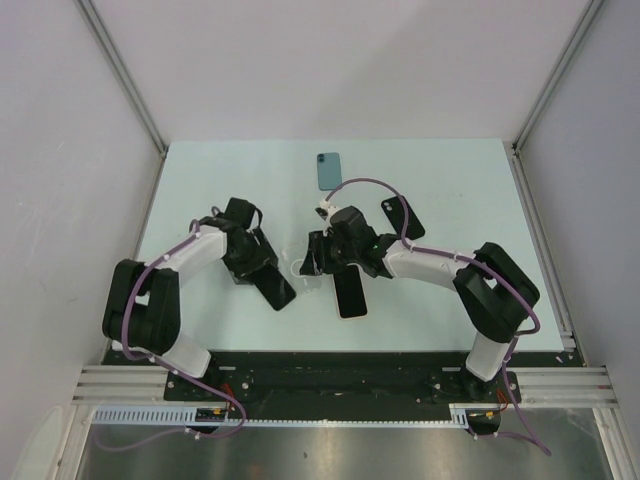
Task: Put the phone into the phone case
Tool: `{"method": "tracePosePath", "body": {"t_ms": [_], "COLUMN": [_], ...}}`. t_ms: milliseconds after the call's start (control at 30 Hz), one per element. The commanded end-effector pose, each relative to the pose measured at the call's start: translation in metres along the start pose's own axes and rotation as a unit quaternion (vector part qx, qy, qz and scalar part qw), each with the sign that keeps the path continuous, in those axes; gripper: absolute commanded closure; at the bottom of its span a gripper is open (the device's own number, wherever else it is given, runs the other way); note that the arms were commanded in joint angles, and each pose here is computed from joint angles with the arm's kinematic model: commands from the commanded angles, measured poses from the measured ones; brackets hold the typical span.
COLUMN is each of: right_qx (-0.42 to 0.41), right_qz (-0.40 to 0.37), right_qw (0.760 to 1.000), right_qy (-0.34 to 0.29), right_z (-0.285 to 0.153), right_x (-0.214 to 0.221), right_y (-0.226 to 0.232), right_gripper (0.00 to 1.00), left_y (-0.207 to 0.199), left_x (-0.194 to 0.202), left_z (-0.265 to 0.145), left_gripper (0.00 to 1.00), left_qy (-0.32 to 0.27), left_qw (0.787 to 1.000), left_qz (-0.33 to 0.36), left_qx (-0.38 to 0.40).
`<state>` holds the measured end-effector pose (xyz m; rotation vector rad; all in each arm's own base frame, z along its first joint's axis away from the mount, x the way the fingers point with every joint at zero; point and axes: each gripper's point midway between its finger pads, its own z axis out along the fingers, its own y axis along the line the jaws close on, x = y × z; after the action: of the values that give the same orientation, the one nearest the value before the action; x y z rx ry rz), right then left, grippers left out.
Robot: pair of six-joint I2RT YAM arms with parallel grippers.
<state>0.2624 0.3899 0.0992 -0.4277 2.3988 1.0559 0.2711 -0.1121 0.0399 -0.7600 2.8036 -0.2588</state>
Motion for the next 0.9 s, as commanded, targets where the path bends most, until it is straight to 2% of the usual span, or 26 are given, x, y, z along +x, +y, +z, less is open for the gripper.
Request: {"method": "tracePosePath", "body": {"t_ms": [0,267,533,733,833,867], "right_qx": [-0.022,0.018,0.053,0.061,0.066,0.068], "right_qz": [-0.014,-0.006,0.0,0.001,0.001,0.001], "right_qw": [0.999,0.999,0.997,0.996,0.997,0.997], "right_qy": [-0.021,-0.039,-0.052,-0.057,-0.049,-0.046], "right_z": [-0.009,-0.016,-0.017,-0.014,-0.01,-0.008], "right_x": [-0.013,-0.02,-0.031,-0.038,-0.033,-0.031], "right_y": [0.015,-0.008,-0.043,-0.061,-0.067,-0.069], "right_gripper": [0.53,0.53,0.5,0.49,0.5,0.49], "left_y": [-0.042,-0.077,-0.095,-0.104,-0.11,-0.113], "left_x": [-0.02,-0.028,-0.033,-0.031,-0.028,-0.028], "left_z": [-0.023,-0.024,-0.001,0.01,0.012,0.011], "left_gripper": [0.56,0.57,0.57,0.53,0.46,0.4], "left_qy": [-0.032,-0.027,-0.008,0.007,0.015,0.017], "left_qw": [0.996,0.994,0.994,0.993,0.991,0.99], "left_qz": [0.024,0.045,0.061,0.073,0.08,0.084], "left_qx": [0.076,0.1,0.089,0.091,0.102,0.109]}}
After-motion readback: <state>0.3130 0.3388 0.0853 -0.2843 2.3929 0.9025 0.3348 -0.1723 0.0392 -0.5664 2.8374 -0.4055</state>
